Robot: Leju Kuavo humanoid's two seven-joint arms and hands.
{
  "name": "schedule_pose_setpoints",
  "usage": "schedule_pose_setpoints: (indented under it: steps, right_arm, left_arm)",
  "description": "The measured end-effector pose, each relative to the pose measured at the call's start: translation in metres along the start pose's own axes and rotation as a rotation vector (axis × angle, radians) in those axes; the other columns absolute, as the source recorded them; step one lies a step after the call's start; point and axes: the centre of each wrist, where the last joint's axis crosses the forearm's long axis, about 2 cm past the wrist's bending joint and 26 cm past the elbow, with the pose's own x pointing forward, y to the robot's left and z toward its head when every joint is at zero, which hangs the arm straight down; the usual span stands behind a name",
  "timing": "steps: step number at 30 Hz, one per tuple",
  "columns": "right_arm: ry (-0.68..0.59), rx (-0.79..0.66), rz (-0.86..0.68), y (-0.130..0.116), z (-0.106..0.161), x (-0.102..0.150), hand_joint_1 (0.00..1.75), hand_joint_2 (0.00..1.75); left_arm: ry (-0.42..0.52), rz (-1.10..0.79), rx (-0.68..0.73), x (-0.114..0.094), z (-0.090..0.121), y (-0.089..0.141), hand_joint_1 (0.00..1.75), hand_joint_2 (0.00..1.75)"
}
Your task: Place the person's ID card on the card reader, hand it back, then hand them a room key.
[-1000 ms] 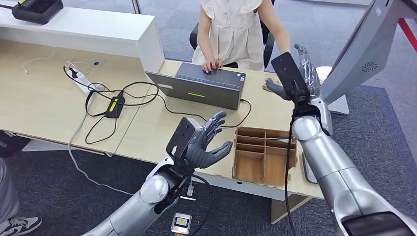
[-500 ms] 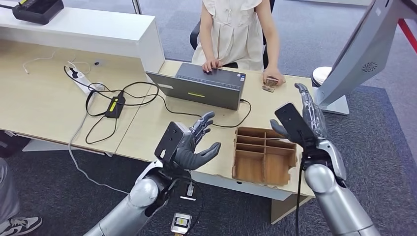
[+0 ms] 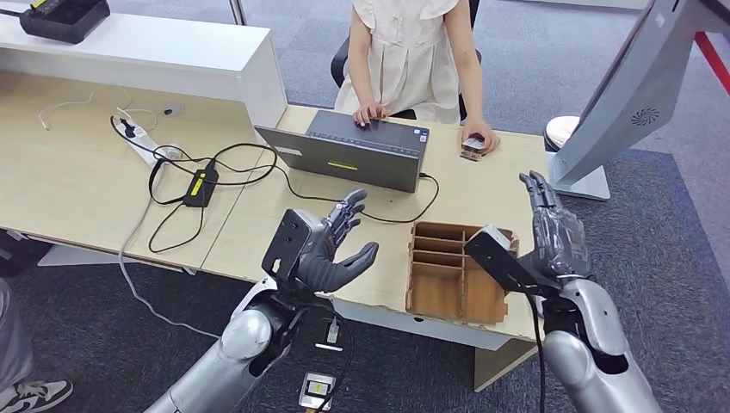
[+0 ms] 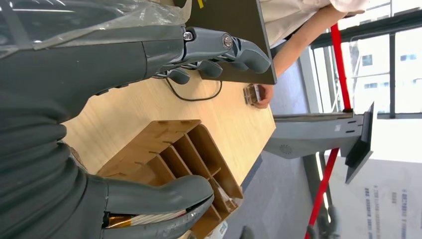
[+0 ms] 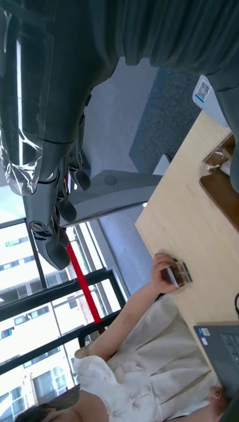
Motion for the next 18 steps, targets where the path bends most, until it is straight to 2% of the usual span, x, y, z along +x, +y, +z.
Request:
schedule_pose_setpoints:
  steps: [6, 12, 18]
  right_arm:
    - [-0.017, 0.093, 0.138, 0.015, 0.006, 0.004, 0.00, 1.75]
    - [-0.004, 0.103, 0.313, 0.032, 0.007, 0.007, 0.00, 1.75]
    - [0.003, 0.112, 0.333, 0.048, 0.007, 0.006, 0.00, 1.75]
  left_arm:
    - [-0.019, 0.013, 0.003, 0.004, -0.004, 0.000, 0.00, 1.75]
    - [-0.020, 0.016, 0.008, 0.005, -0.005, 0.000, 0.00, 1.75]
    - [-0.016, 0.018, 0.017, 0.005, -0.005, 0.000, 0.00, 1.75]
